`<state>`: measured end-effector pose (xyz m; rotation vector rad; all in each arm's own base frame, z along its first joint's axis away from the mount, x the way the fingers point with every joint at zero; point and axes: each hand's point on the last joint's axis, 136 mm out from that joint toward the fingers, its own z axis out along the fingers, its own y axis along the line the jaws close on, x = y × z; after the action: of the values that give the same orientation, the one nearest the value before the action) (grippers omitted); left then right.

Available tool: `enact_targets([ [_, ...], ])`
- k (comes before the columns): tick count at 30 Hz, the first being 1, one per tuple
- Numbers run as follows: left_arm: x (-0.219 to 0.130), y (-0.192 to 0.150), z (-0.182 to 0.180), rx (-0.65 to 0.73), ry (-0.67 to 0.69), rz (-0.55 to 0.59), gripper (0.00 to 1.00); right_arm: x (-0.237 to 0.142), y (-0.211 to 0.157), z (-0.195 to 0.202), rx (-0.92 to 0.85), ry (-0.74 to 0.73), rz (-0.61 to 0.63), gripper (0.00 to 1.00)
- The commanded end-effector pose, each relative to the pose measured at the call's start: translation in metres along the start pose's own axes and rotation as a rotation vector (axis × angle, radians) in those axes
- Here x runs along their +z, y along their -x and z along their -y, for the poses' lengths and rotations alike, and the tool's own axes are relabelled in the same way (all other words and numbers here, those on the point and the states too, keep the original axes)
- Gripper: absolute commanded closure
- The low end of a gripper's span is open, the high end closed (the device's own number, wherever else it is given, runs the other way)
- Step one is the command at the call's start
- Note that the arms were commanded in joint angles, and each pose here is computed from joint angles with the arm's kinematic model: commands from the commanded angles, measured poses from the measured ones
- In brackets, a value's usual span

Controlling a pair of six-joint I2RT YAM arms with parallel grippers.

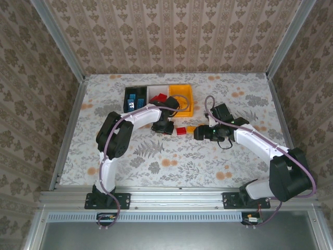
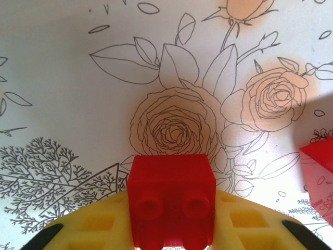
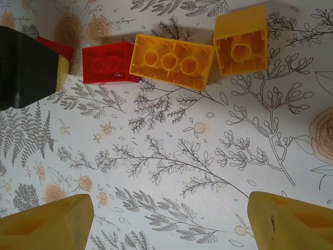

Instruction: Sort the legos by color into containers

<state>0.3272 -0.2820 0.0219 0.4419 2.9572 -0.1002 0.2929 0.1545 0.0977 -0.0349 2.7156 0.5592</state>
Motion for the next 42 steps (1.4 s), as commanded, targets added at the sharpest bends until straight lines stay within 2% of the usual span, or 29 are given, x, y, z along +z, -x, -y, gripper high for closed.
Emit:
enact_targets([
  [1, -0.006, -0.001, -0.006, 0.019, 0.026, 0.001, 0.71, 0.003, -0.005, 0.002, 0.01, 0.004, -0.019, 0.21],
  [6, -0.024, 0.001, -0.006, 0.026, 0.017, 0.03, 0.75, 0.003, -0.006, 0.003, 0.01, 0.0, -0.022, 0.21],
  [12, -0.067, 0.017, -0.007, 0.017, -0.012, 0.135, 0.77, 0.003, -0.006, 0.004, 0.01, -0.002, -0.021, 0.21],
  [20, -0.125, 0.066, -0.028, 0.025, -0.018, 0.282, 0.77, 0.004, -0.006, 0.005, 0.01, -0.004, -0.021, 0.21],
  [24, -0.141, 0.093, -0.045, 0.021, 0.002, 0.322, 0.76, 0.005, -0.007, 0.006, 0.01, -0.01, -0.022, 0.21],
  [29, -0.137, 0.125, -0.064, 0.004, -0.003, 0.322, 0.76, 0.004, -0.007, 0.005, 0.006, -0.008, -0.021, 0.21],
  [35, -0.117, 0.153, -0.068, 0.024, -0.008, 0.294, 0.76, 0.004, -0.005, 0.002, -0.007, 0.009, -0.018, 0.2],
  [42, -0.084, 0.164, -0.07, 0.004, -0.022, 0.246, 0.76, 0.013, -0.009, 0.008, 0.0, -0.008, -0.048, 0.2],
])
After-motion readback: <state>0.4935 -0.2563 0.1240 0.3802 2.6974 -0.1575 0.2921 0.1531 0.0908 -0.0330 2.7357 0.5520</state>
